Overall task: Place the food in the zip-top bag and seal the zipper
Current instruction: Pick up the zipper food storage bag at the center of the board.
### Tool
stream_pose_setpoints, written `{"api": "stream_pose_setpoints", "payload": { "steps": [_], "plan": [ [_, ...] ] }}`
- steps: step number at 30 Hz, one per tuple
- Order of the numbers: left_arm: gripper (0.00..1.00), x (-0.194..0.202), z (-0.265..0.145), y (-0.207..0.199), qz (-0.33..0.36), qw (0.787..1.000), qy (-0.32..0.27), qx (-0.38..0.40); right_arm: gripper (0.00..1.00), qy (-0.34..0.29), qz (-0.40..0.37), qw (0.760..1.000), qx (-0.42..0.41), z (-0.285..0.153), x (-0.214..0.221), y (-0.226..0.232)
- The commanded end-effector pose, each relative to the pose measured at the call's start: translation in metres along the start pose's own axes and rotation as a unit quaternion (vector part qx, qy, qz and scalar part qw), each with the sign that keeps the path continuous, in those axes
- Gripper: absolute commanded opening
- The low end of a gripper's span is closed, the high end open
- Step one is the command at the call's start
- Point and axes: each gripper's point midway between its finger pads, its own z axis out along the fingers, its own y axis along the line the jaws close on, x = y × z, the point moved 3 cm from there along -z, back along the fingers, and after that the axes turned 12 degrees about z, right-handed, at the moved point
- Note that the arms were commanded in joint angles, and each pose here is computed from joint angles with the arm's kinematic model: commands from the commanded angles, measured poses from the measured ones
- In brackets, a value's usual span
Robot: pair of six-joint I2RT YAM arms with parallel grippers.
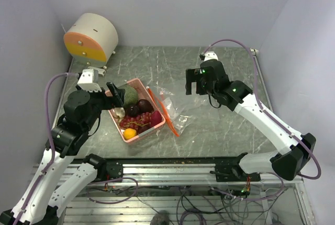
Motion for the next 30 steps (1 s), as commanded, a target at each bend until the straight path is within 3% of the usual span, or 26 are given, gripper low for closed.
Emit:
{"api": "stream_pose_setpoints", "payload": {
  "steps": [1,12,22,30],
  "plan": [
    [0.98,0.0,-0.004,-0.001,-0.002,1.0,0.001,0.011,1.0,-0.002,-0.014,1.0,0.008,0.0,-0.003,0.0],
    [0.98,0.003,-0.011,0.002,-0.003,1.0,-0.001,0.005,1.0,0.002,-0.032,0.994,-0.102,0.019,0.003,0.043],
    [0.97,0.011,-0.011,-0.001,-0.02,1.0,0.008,0.014,0.9,0.059,-0.125,0.986,-0.098,0.07,0.043,0.094],
    [0.97,0.023,-0.006,0.002,-0.019,0.999,0.025,0.002,0.84,0.091,-0.196,0.973,-0.084,0.085,0.075,0.105]
  ]
}}
